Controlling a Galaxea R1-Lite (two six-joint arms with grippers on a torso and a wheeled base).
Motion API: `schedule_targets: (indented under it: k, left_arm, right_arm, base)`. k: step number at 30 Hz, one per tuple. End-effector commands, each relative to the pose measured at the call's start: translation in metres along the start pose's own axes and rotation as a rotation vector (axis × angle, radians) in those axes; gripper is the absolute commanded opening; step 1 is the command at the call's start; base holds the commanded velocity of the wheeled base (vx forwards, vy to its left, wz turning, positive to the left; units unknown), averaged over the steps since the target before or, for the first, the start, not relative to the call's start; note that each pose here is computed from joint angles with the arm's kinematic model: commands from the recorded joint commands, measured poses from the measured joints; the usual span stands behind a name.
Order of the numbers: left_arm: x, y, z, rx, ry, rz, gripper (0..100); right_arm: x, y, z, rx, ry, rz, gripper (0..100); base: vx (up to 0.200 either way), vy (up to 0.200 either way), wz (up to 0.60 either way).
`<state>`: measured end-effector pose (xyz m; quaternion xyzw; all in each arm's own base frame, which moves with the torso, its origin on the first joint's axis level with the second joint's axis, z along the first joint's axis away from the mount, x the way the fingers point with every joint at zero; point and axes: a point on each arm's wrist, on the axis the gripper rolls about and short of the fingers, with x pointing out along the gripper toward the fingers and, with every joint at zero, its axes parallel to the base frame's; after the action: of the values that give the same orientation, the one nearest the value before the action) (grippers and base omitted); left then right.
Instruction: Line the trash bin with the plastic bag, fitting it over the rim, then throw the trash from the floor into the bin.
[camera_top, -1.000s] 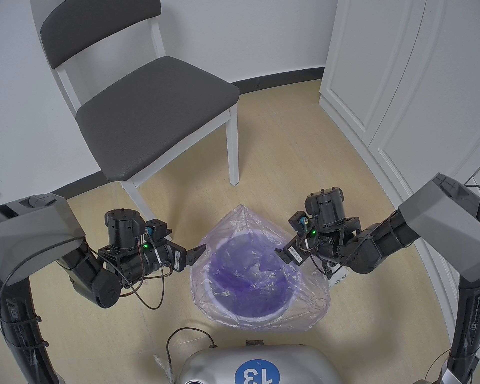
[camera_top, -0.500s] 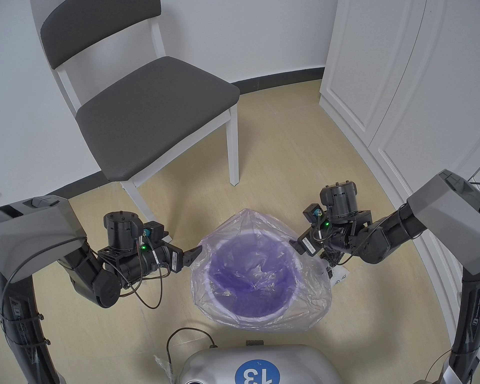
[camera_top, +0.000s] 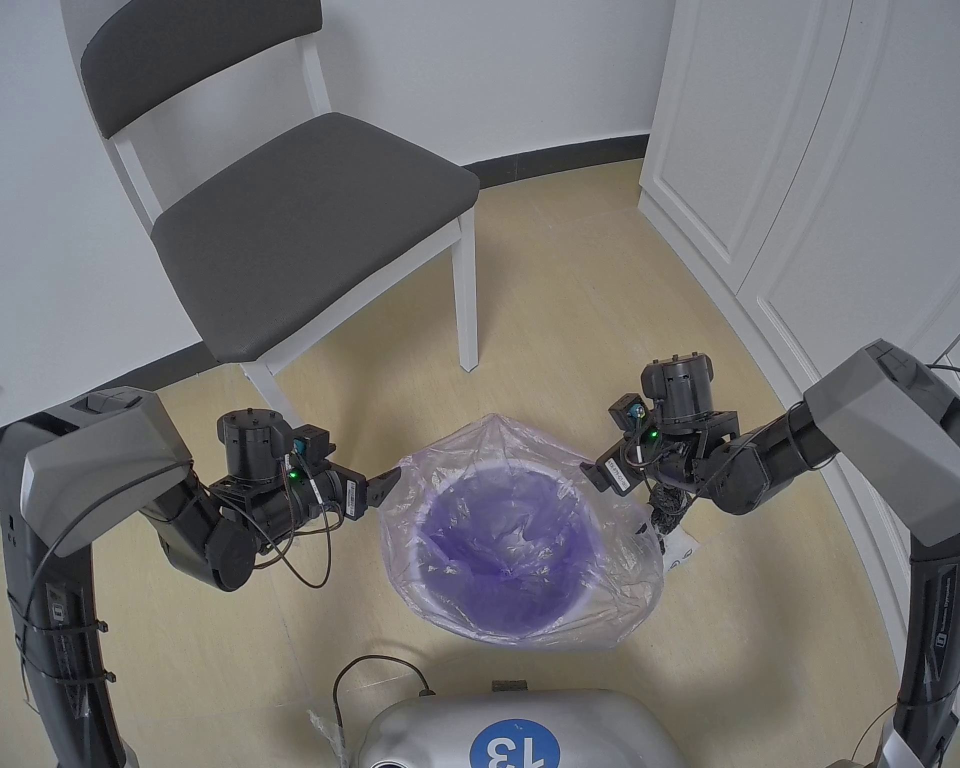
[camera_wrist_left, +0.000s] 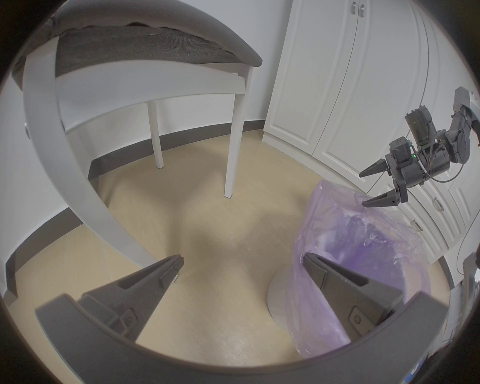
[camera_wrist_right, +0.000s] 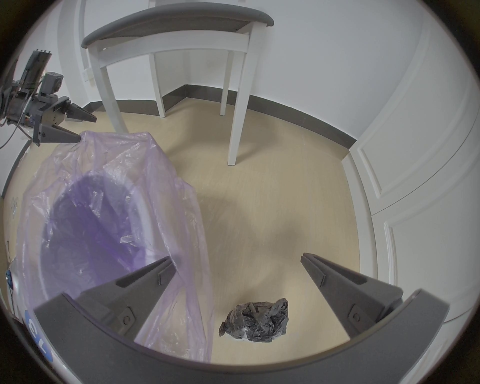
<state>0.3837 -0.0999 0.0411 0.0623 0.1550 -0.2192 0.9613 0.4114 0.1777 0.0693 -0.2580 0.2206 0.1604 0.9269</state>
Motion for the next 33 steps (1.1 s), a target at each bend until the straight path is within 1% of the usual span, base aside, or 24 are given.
schedule_targets:
  k: [1,6,11,16,17,18,19,20,23,25,28,31,33]
  left_arm:
    - [0.012,0.001,-0.014,-0.005,0.029,-0.003,100]
    - [0.014,0.0,-0.024,-0.007,0.057,-0.005,100]
    - [0.007,0.004,-0.039,-0.021,0.104,0.005,100]
    - [0.002,0.004,-0.046,-0.03,0.134,0.004,100]
    - [0.002,0.005,-0.043,-0.029,0.119,0.007,100]
    - [0.0,0.008,-0.037,-0.028,0.091,0.015,100]
    - [0.0,0.008,-0.036,-0.027,0.088,0.016,100]
    - [-0.005,0.01,-0.024,-0.024,0.046,0.021,100]
    - [-0.023,0.009,-0.004,-0.021,0.004,0.024,100]
    - [-0.037,0.005,0.002,-0.02,-0.005,0.01,100]
    - [-0.058,-0.002,0.0,-0.024,0.017,-0.032,100]
    - [-0.074,-0.008,-0.012,-0.028,0.059,-0.059,100]
    - [-0.079,-0.01,-0.018,-0.031,0.07,-0.067,100]
  right_arm:
    - [0.015,0.006,-0.01,0.0,0.026,0.008,100]
    - [0.019,0.004,-0.014,0.004,0.036,0.005,100]
    - [0.021,0.002,-0.022,0.009,0.057,0.002,100]
    - [0.024,0.003,-0.025,0.02,0.062,0.004,100]
    - [0.021,0.003,-0.025,0.023,0.057,0.002,100]
    - [0.016,0.001,-0.019,0.025,0.033,-0.005,100]
    - [0.015,0.001,-0.018,0.028,0.029,-0.007,100]
    - [0.002,-0.006,-0.005,0.036,-0.019,-0.025,100]
    - [-0.022,-0.009,-0.001,0.027,-0.032,-0.019,100]
    - [-0.038,-0.005,-0.003,0.011,-0.022,-0.002,100]
    - [-0.054,0.0,-0.01,-0.007,-0.001,0.031,100]
    - [-0.067,0.008,-0.022,-0.031,0.032,0.067,100]
    - [-0.072,0.013,-0.03,-0.038,0.055,0.082,100]
  base:
    - [0.0,0.0,0.0]
    - [0.0,0.0,0.0]
    - [0.0,0.0,0.0]
    - [0.0,0.0,0.0]
    - [0.0,0.0,0.0]
    - [0.0,0.0,0.0]
    - [0.0,0.0,0.0]
    - [0.0,0.0,0.0]
    - [0.0,0.0,0.0]
    - [0.0,0.0,0.0]
    - [0.0,0.0,0.0]
    - [0.0,0.0,0.0]
    - [0.0,0.0,0.0]
